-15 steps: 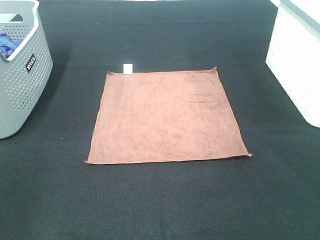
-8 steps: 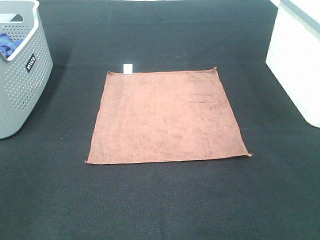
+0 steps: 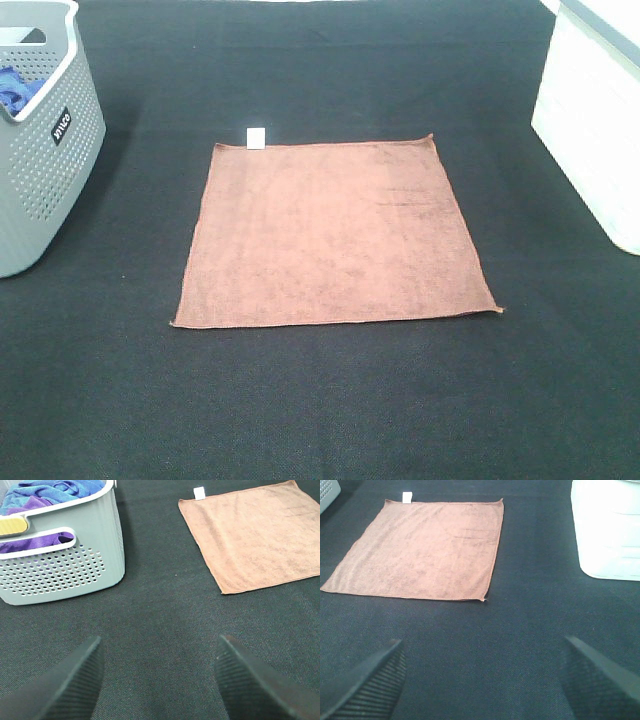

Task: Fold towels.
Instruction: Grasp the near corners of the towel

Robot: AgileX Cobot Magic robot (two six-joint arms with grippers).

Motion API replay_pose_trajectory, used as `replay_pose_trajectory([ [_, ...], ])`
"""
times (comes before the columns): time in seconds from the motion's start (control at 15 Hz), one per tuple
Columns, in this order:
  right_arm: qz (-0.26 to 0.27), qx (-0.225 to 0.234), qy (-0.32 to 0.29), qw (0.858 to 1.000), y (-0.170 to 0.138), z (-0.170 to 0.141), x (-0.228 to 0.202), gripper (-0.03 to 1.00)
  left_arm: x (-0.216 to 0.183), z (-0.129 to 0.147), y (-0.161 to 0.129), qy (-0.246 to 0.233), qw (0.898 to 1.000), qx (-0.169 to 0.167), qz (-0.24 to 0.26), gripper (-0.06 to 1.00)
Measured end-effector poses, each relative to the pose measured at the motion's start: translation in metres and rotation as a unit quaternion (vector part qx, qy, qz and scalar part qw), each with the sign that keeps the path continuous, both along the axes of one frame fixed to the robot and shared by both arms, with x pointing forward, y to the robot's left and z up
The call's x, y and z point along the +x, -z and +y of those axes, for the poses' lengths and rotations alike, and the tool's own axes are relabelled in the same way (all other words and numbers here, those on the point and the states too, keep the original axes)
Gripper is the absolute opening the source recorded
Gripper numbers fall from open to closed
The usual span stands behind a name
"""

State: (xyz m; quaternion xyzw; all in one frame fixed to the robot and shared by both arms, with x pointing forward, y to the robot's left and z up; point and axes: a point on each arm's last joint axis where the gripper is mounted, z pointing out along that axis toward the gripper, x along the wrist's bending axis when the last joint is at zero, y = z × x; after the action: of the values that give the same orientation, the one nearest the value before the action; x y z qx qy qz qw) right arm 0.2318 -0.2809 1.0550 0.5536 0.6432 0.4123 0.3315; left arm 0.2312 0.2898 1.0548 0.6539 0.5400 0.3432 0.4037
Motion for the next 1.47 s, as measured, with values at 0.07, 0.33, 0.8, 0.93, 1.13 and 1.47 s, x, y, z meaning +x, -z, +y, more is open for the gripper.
replay_pose_trajectory([
  [0.07,0.0,0.0,0.0,1.0,0.0,0.0,0.0,0.79,0.0,0.0,0.0,0.0,1.0,0.0,0.0,0.62],
  [0.33,0.0,0.0,0.0,1.0,0.0,0.0,0.0,0.79,0.0,0.0,0.0,0.0,1.0,0.0,0.0,0.62],
  [0.8,0.0,0.0,0.0,1.0,0.0,0.0,0.0,0.79,0.0,0.0,0.0,0.0,1.0,0.0,0.0,0.62],
  [0.93,0.0,0.0,0.0,1.0,0.0,0.0,0.0,0.79,0.0,0.0,0.0,0.0,1.0,0.0,0.0,0.62],
  [1.13,0.0,0.0,0.0,1.0,0.0,0.0,0.0,0.79,0.0,0.0,0.0,0.0,1.0,0.0,0.0,0.62],
  [1.47,0.0,0.0,0.0,1.0,0.0,0.0,0.0,0.79,0.0,0.0,0.0,0.0,1.0,0.0,0.0,0.62],
])
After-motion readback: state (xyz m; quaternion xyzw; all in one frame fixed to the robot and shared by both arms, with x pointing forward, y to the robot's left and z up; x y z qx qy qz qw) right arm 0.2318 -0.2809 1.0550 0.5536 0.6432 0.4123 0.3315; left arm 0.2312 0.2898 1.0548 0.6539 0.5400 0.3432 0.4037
